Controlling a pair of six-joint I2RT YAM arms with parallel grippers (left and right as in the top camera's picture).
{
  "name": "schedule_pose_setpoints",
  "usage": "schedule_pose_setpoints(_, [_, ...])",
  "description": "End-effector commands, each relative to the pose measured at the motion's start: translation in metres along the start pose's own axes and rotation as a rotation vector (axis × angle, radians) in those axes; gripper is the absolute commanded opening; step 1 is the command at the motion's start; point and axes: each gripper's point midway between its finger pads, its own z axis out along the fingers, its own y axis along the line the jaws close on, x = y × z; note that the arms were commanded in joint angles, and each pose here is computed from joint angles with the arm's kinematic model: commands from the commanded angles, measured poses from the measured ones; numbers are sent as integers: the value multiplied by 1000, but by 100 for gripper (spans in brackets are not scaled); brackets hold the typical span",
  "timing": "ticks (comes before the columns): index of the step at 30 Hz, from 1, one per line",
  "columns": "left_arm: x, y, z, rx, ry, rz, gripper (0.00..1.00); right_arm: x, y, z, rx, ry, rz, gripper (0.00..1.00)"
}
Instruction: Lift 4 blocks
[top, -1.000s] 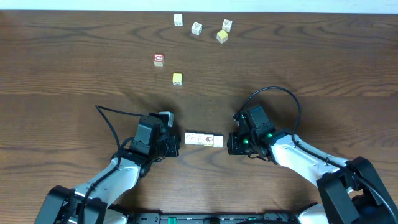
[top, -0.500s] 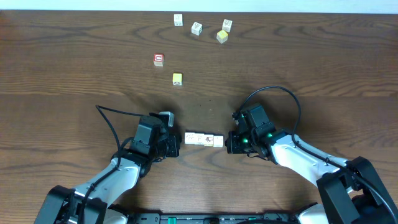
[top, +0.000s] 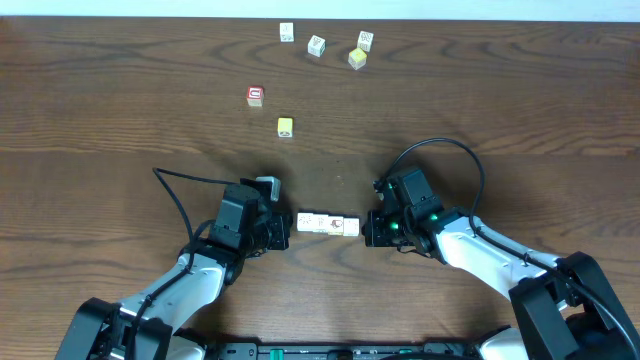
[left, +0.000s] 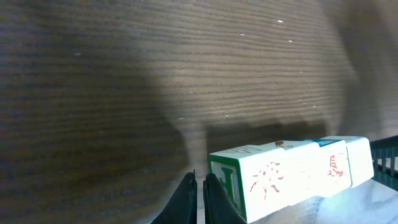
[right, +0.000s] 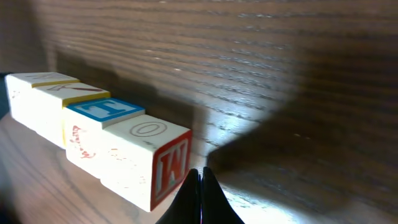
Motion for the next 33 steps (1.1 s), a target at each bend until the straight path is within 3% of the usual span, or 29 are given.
schedule_pose_setpoints(1, [-2, 4, 1, -24, -10, 4, 7, -3, -8, 1, 63, -20, 21, 1])
schedule_pose_setpoints(18, [3, 6, 1, -32, 10, -22, 7, 50, -15, -1, 126, 176, 20, 1])
schedule_pose_setpoints(33, [3, 6, 1, -32, 10, -31, 8, 49, 18, 8, 34, 149, -76, 1])
